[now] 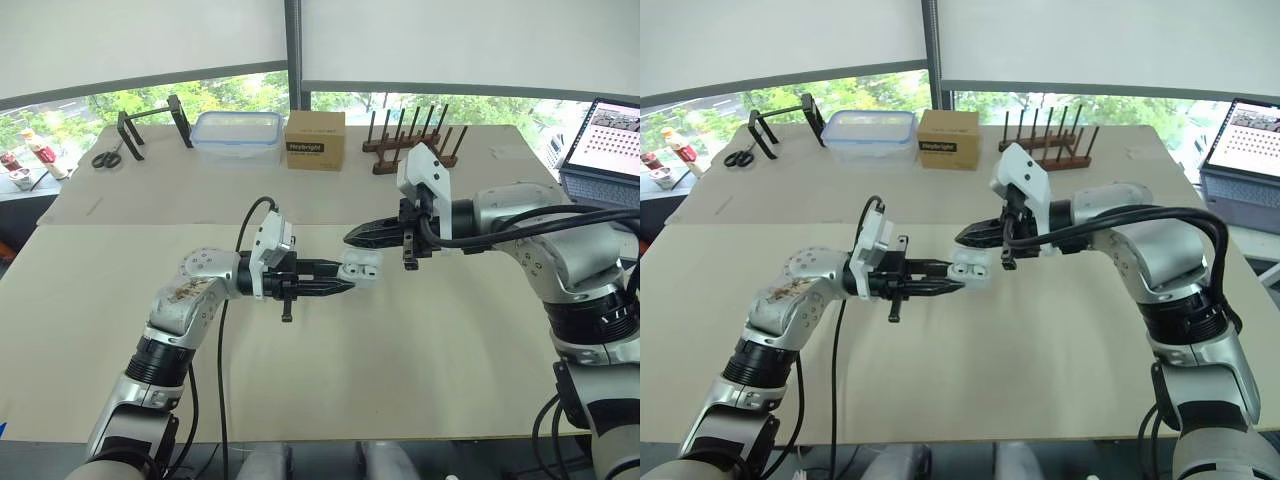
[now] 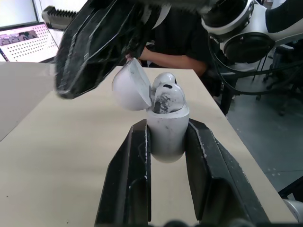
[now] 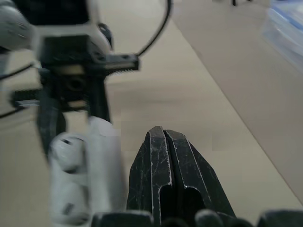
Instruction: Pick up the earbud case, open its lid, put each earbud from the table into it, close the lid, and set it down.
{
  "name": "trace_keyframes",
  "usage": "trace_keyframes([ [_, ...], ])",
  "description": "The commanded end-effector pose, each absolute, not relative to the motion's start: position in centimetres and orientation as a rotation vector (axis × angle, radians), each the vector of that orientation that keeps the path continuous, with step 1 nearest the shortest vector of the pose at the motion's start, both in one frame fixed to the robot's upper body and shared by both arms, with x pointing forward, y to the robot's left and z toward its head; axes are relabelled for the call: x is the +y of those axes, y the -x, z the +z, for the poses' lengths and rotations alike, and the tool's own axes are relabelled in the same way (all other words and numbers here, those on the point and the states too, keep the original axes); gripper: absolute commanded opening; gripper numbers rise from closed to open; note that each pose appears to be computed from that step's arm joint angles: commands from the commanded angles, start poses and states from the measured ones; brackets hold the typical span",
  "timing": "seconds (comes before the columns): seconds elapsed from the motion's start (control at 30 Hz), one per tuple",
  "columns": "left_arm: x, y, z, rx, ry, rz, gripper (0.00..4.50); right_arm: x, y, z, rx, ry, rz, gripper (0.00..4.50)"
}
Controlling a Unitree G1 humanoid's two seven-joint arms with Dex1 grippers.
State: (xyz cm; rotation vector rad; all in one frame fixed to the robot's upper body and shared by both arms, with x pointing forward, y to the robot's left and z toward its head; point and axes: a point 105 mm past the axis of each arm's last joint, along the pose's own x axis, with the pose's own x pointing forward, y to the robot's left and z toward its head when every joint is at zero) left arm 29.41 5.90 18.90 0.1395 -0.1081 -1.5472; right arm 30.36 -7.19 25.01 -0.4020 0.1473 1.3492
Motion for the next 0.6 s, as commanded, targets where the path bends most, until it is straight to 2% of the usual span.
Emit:
trace_keyframes([
  [0.03, 6.1, -29.8, 20.1, -0.177, -0.161, -1.514, 0.52, -7.5, -28.4, 26.1, 0.16, 0.401, 1.424, 0.0],
  [0.23, 6.5, -30.5, 20.0, -0.174, -0.119, -1.472, 0.52, -8.3, -27.1, 24.7, 0.241, 0.397, 1.436, 0.0],
  [0.4, 6.5, -30.5, 19.8, -0.151, -0.101, -1.48, 0.52, -8.5, -26.8, 24.5, 0.241, 0.364, 1.406, 0.0],
  [0.5, 6.5, -30.7, 19.2, -0.07, -0.045, -1.481, 0.52, -8.8, -26.2, 24.7, 0.242, 0.335, 1.399, 0.0],
  [0.6, 6.6, -31.3, 17.5, 0.12, 0.074, -1.463, 0.52, -9.5, -25.9, 24.1, 0.25, 0.361, 1.352, 0.0],
])
